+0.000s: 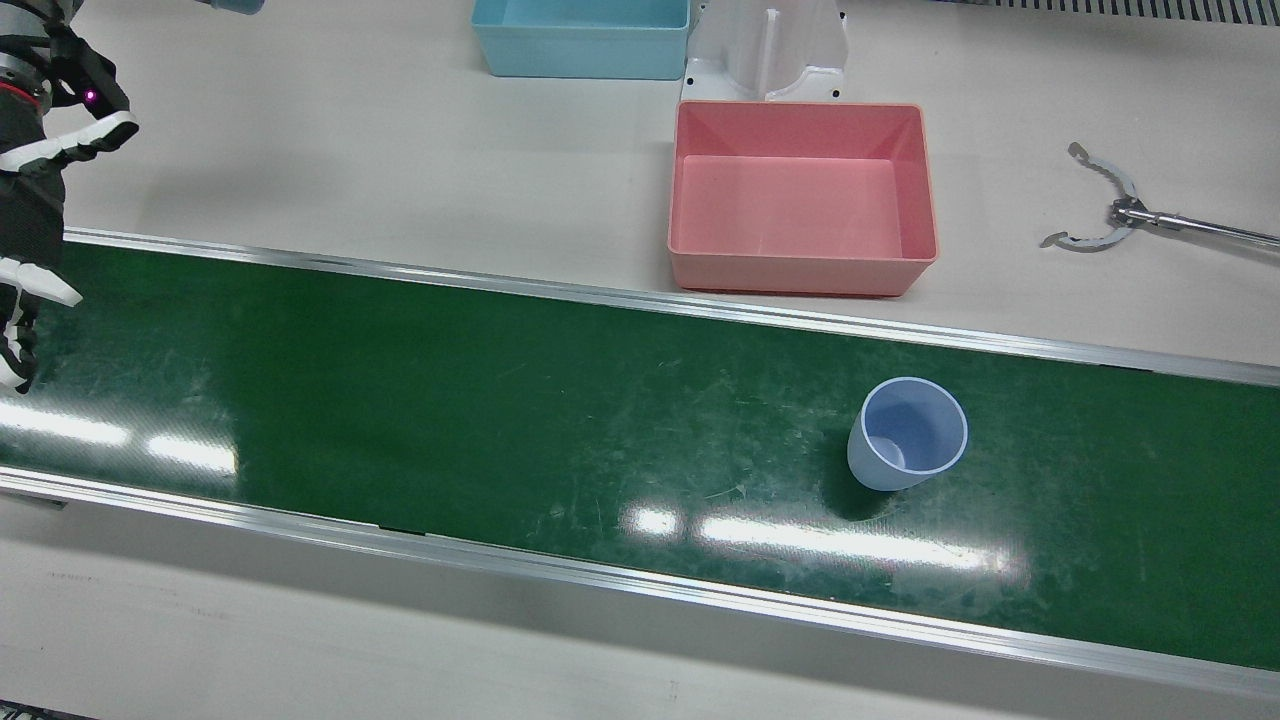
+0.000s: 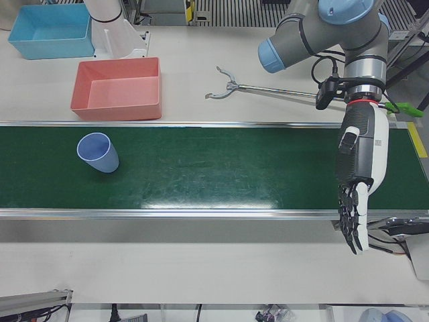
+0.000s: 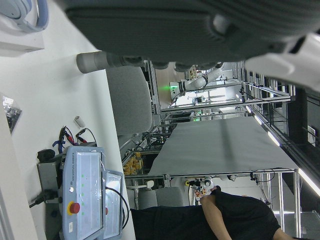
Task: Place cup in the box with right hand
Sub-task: 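Swing the right hand down over the belt toward the cup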
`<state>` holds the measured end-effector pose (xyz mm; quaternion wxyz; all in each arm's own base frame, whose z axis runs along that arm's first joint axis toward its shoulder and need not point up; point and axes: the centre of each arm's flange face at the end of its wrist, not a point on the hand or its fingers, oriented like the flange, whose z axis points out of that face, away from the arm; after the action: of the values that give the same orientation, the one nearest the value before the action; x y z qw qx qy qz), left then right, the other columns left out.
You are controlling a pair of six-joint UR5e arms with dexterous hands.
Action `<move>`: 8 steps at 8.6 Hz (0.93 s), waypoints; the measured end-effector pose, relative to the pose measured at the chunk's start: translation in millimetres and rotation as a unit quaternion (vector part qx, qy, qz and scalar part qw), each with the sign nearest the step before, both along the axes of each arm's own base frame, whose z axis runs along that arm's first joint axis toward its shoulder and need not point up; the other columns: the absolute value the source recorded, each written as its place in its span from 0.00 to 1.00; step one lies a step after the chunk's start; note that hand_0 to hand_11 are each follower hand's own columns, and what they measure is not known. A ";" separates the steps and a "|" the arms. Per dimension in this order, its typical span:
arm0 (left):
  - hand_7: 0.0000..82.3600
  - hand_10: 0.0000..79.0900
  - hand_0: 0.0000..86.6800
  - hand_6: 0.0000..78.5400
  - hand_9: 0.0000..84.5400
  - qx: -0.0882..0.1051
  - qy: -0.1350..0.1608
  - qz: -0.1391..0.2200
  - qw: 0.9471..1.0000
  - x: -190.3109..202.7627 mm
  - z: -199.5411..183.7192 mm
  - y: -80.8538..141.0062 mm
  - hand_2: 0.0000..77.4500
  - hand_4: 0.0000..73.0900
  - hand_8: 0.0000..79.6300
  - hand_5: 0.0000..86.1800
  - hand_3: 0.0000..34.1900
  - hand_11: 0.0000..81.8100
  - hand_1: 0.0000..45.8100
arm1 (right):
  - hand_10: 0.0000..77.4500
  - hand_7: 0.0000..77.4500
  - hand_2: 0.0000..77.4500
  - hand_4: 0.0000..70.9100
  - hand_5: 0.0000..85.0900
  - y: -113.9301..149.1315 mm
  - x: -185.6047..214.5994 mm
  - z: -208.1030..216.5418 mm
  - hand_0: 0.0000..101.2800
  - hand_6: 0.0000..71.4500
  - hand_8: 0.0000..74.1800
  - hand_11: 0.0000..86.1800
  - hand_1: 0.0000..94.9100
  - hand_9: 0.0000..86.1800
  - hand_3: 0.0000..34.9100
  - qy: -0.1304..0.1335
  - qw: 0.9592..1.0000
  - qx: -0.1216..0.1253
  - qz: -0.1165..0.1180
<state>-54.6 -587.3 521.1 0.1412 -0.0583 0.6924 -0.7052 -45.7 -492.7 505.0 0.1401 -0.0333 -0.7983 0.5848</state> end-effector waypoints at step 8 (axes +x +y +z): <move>0.00 0.00 0.00 0.00 0.01 -0.003 0.000 0.001 1.000 0.7 3.1 -0.5 0.01 0.00 0.00 0.00 0.00 0.00 0.01 | 0.03 0.11 0.01 0.27 0.06 -28.2 -33.2 -19.8 0.52 0.02 0.01 0.05 0.12 0.01 0.16 0.057 0.996 0.072 0.017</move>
<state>-53.9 -587.7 524.1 0.1415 -0.0590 0.6903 -0.7071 -78.9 -520.9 485.2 0.1774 0.0240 -0.8295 0.5291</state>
